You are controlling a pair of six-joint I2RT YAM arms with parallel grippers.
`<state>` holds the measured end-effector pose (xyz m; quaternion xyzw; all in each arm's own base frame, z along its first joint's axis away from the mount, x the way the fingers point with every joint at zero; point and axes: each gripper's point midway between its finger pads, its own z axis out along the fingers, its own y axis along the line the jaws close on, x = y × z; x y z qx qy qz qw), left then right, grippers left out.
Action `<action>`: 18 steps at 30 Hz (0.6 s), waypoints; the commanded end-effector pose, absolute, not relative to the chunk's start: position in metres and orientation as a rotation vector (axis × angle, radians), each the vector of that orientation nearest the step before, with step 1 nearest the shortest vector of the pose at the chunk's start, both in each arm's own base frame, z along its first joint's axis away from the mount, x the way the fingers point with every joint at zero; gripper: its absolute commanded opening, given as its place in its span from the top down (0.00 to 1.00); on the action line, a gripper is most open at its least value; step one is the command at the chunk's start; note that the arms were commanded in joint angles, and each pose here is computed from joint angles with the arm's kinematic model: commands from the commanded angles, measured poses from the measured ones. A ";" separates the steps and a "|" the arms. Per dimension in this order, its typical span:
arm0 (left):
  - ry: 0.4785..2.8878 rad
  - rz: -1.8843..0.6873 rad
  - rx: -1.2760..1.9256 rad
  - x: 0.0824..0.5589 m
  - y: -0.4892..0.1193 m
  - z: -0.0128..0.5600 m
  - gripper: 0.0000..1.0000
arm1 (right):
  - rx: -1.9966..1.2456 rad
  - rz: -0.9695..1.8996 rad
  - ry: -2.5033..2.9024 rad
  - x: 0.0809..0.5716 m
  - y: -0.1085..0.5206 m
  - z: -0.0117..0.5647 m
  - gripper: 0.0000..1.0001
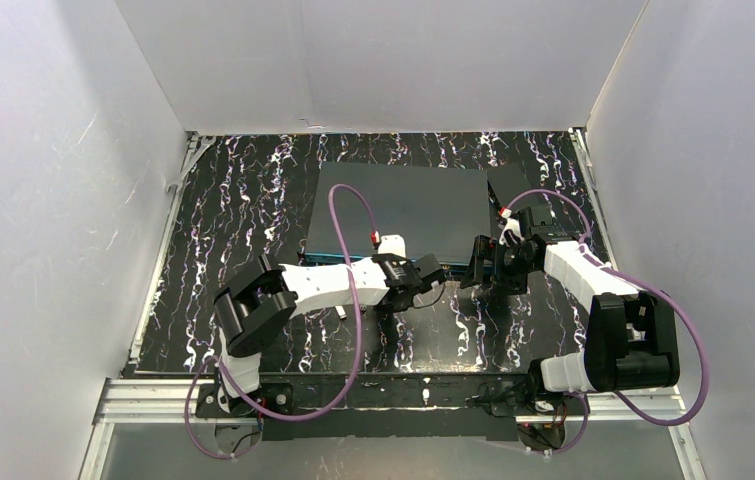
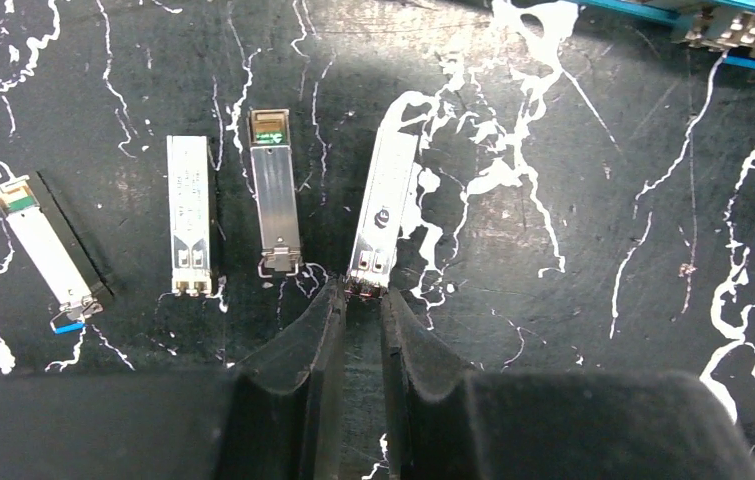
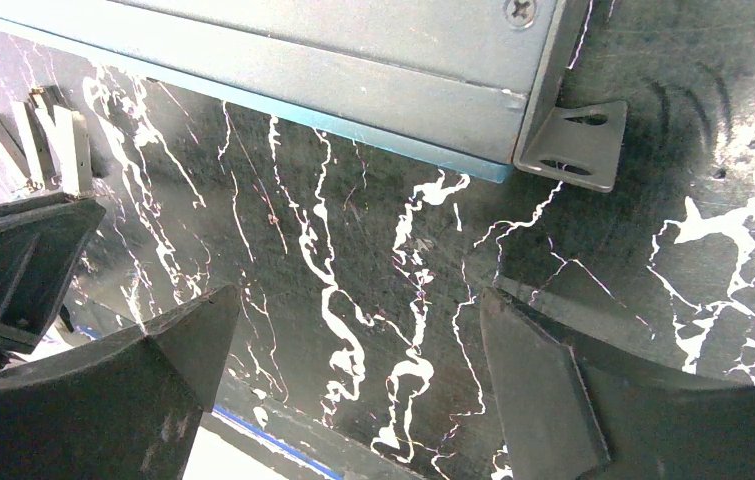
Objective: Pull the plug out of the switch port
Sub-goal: Place the plug at the center of the board.
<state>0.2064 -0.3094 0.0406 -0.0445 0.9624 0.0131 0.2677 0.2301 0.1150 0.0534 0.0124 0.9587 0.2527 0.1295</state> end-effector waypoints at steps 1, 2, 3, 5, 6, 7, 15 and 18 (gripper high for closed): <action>2.571 0.069 -0.180 0.212 -0.302 0.054 1.00 | 0.020 0.753 2.777 0.231 0.116 0.051 0.00; 2.574 0.068 -0.180 0.213 -0.303 0.054 1.00 | 0.021 0.754 2.778 0.231 0.116 0.051 0.00; 2.578 0.071 -0.178 0.213 -0.303 0.053 1.00 | 0.020 0.753 2.777 0.231 0.116 0.051 0.00; 2.588 0.075 -0.177 0.212 -0.303 0.052 1.00 | 0.020 0.753 2.778 0.231 0.116 0.051 0.00; 2.594 0.079 -0.176 0.212 -0.303 0.051 1.00 | 0.019 0.754 2.777 0.231 0.116 0.051 0.00; 2.599 0.081 -0.175 0.212 -0.304 0.051 0.98 | 0.020 0.753 2.778 0.231 0.116 0.051 0.00; 2.621 0.083 -0.184 0.211 -0.303 0.047 0.89 | 0.021 0.751 2.776 0.231 0.116 0.051 0.00; 2.629 0.085 -0.182 0.211 -0.303 0.046 0.87 | 0.020 0.753 2.776 0.231 0.116 0.051 0.00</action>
